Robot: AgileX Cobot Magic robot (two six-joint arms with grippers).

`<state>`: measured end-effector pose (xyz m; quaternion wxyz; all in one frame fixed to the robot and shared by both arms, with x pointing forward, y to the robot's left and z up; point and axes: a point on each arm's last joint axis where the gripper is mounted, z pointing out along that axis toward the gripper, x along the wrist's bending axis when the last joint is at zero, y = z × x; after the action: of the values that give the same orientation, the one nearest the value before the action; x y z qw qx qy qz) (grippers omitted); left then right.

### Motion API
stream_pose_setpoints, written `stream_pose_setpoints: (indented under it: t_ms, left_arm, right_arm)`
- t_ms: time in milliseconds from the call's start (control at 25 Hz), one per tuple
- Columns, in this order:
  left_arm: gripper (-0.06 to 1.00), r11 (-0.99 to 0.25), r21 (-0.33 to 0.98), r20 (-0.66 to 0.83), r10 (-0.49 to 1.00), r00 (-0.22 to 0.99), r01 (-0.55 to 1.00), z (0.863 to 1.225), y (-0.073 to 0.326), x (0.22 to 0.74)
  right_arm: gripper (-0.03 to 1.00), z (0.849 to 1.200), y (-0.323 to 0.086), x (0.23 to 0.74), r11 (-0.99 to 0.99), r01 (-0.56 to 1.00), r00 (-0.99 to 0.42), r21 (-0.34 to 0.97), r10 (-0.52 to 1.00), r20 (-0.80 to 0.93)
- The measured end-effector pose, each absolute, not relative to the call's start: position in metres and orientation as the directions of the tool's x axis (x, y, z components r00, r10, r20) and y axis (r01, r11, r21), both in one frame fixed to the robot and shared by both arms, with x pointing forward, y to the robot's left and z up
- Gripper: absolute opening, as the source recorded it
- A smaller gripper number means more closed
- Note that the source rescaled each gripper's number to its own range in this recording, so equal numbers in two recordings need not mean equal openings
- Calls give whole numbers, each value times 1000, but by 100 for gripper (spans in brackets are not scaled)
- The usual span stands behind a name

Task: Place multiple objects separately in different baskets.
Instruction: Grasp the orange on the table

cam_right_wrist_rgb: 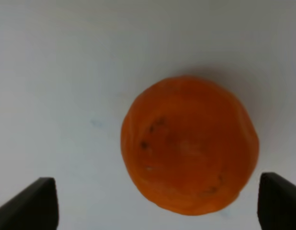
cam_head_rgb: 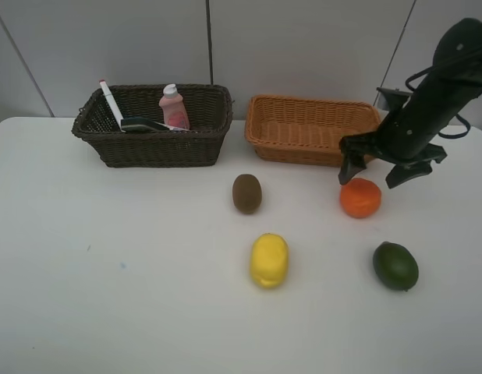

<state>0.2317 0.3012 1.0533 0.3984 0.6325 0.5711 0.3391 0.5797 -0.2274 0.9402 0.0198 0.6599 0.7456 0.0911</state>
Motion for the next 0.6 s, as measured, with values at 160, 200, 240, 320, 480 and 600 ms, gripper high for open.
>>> stream_pose_setpoints:
  t_ms: [160, 200, 240, 320, 480, 600]
  left_arm:
    - [96, -30, 891, -26, 993, 118, 452, 1053, 301, 232]
    - [96, -30, 891, -26, 993, 118, 452, 1053, 301, 232]
    - [96, -31, 891, -25, 993, 117, 452, 1053, 301, 232]
    - [96, -31, 891, -25, 993, 117, 452, 1053, 301, 232]
    - [96, -31, 891, -25, 993, 117, 452, 1053, 301, 232]
    - [96, -31, 891, -25, 993, 117, 452, 1053, 301, 232]
  right_arm:
    - [96, 928, -223, 582, 128, 980, -142, 150, 986, 82]
    - [96, 926, -224, 583, 134, 980, -146, 147, 987, 73]
    - [96, 924, -226, 584, 131, 981, -141, 142, 988, 65]
    - [96, 919, -227, 586, 140, 980, -147, 142, 988, 46]
    - [96, 912, -228, 588, 142, 980, -147, 137, 989, 30]
    - [96, 912, -228, 589, 140, 978, -146, 152, 989, 30]
